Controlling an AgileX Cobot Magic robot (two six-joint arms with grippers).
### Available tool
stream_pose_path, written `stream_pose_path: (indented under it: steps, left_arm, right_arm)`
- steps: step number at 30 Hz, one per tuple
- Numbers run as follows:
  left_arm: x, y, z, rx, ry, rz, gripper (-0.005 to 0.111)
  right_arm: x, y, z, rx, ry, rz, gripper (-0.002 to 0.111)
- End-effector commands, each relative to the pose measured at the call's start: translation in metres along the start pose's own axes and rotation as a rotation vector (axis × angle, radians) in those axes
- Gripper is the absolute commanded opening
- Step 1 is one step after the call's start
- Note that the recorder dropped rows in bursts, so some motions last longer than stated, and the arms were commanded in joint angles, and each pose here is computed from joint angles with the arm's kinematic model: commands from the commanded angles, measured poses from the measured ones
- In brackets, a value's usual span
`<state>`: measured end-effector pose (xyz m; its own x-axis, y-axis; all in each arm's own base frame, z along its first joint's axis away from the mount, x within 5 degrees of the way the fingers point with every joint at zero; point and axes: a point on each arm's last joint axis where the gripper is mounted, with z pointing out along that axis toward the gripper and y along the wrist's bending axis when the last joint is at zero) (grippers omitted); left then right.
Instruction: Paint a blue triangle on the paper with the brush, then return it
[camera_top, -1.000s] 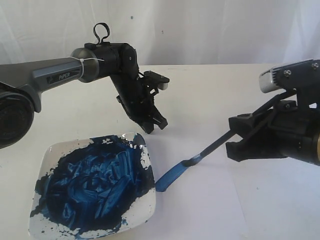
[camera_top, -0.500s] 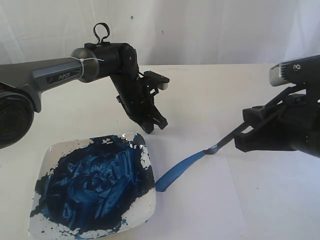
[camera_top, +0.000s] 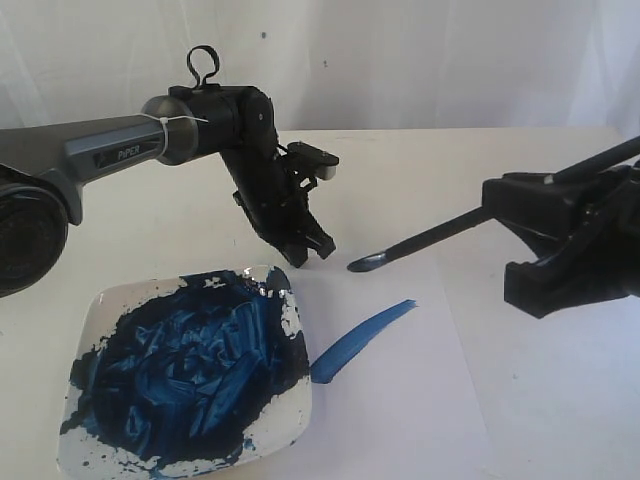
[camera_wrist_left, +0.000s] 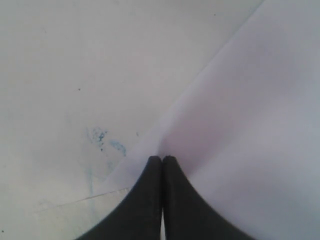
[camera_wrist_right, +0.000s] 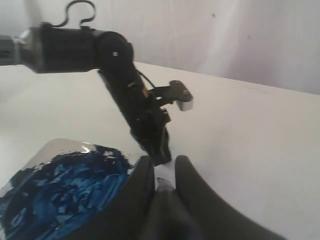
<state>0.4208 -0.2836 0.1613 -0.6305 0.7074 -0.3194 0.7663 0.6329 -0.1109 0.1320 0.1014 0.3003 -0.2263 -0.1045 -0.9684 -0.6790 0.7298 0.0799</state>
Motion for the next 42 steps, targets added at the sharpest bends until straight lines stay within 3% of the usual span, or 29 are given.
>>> stream_pose_path:
  steps: [1, 17, 42]
  left_arm:
    - [0.002, -0.003, 0.004, 0.022, 0.025, -0.007, 0.0]
    - [0.002, -0.003, 0.004, 0.024, 0.029, -0.007, 0.0]
    - [0.003, -0.003, 0.004, 0.028, 0.039, -0.007, 0.0]
  right_arm:
    - [0.0, 0.004, -0.003, -0.049, 0.001, 0.009, 0.0]
    - [0.024, 0.001, 0.0, -0.023, 0.071, 0.029, 0.0]
    - [0.038, 0.007, -0.022, -0.035, 0.024, 0.094, 0.0]
